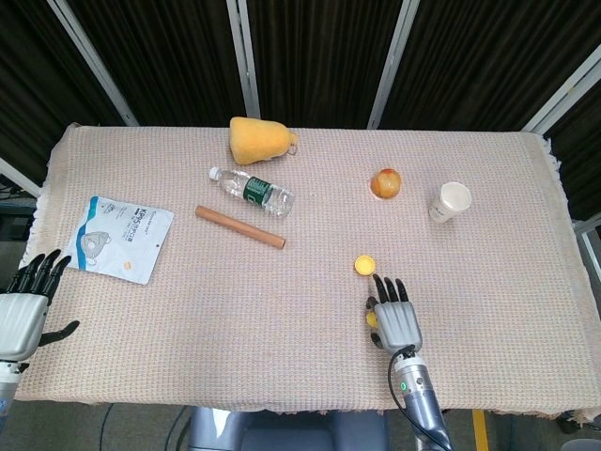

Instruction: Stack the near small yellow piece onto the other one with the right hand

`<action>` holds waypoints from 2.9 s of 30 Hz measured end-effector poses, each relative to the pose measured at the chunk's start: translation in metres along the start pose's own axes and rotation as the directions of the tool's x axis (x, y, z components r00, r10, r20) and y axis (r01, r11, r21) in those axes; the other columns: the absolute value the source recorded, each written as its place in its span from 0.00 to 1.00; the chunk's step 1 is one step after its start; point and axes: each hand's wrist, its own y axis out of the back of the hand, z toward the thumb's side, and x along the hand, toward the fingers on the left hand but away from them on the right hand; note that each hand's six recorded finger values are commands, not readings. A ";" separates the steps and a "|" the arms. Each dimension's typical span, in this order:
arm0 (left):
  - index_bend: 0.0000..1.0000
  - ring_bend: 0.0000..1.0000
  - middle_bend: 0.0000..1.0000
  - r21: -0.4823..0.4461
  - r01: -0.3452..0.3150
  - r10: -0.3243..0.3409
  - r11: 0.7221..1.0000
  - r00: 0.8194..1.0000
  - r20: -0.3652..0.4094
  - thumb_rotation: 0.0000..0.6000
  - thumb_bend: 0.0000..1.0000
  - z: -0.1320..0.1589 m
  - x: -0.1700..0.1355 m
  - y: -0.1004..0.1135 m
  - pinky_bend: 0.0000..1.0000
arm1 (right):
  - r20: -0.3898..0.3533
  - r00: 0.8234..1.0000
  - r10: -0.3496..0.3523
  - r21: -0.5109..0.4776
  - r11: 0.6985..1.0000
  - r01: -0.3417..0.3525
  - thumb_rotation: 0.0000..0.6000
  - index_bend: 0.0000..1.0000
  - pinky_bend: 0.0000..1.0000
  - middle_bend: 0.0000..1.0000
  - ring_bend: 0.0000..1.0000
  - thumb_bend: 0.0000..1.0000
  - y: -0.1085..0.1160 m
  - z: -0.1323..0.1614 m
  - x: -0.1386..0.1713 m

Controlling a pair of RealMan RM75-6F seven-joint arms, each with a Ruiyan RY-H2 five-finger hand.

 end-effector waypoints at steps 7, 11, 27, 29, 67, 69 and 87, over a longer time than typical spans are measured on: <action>0.00 0.00 0.00 0.003 0.002 -0.002 1.000 1.000 0.004 1.00 0.00 0.001 -0.001 0.000 0.15 | 0.000 1.000 0.014 0.014 1.000 -0.014 1.00 0.40 0.00 0.00 0.00 0.18 -0.005 -0.004 -0.007; 0.00 0.00 0.00 0.002 0.005 -0.005 1.000 1.000 0.004 1.00 0.00 0.001 -0.001 0.000 0.15 | -0.003 1.000 0.020 0.011 1.000 -0.020 1.00 0.42 0.00 0.00 0.00 0.18 -0.007 -0.006 -0.009; 0.00 0.00 0.00 0.002 0.008 -0.008 1.000 1.000 0.003 1.00 0.00 0.001 -0.001 0.000 0.15 | -0.011 1.000 0.003 0.015 1.000 -0.002 1.00 0.53 0.00 0.00 0.00 0.18 -0.001 -0.013 -0.010; 0.00 0.00 0.00 0.003 0.008 -0.008 1.000 1.000 0.004 1.00 0.00 0.001 -0.001 0.000 0.15 | -0.013 1.000 0.003 0.016 1.000 -0.003 1.00 0.53 0.00 0.00 0.00 0.18 0.000 -0.013 -0.010; 0.00 0.00 0.00 -0.021 0.018 -0.017 1.000 0.999 0.028 1.00 0.00 0.004 -0.002 -0.002 0.15 | -0.152 0.982 -0.112 0.037 0.992 0.119 1.00 0.53 0.00 0.00 0.00 0.18 0.066 0.069 -0.085; 0.00 0.00 0.00 -0.025 0.019 -0.018 1.000 0.999 0.029 1.00 0.00 0.004 -0.002 -0.002 0.15 | -0.154 0.982 -0.112 0.043 0.992 0.120 1.00 0.53 0.00 0.00 0.00 0.18 0.066 0.069 -0.089; 0.00 0.00 0.00 -0.029 0.046 -0.045 0.999 0.997 0.061 1.00 0.00 0.012 -0.001 -0.005 0.15 | -0.106 0.989 -0.100 0.049 0.993 0.106 1.00 0.53 0.00 0.00 0.00 0.18 0.067 0.038 -0.128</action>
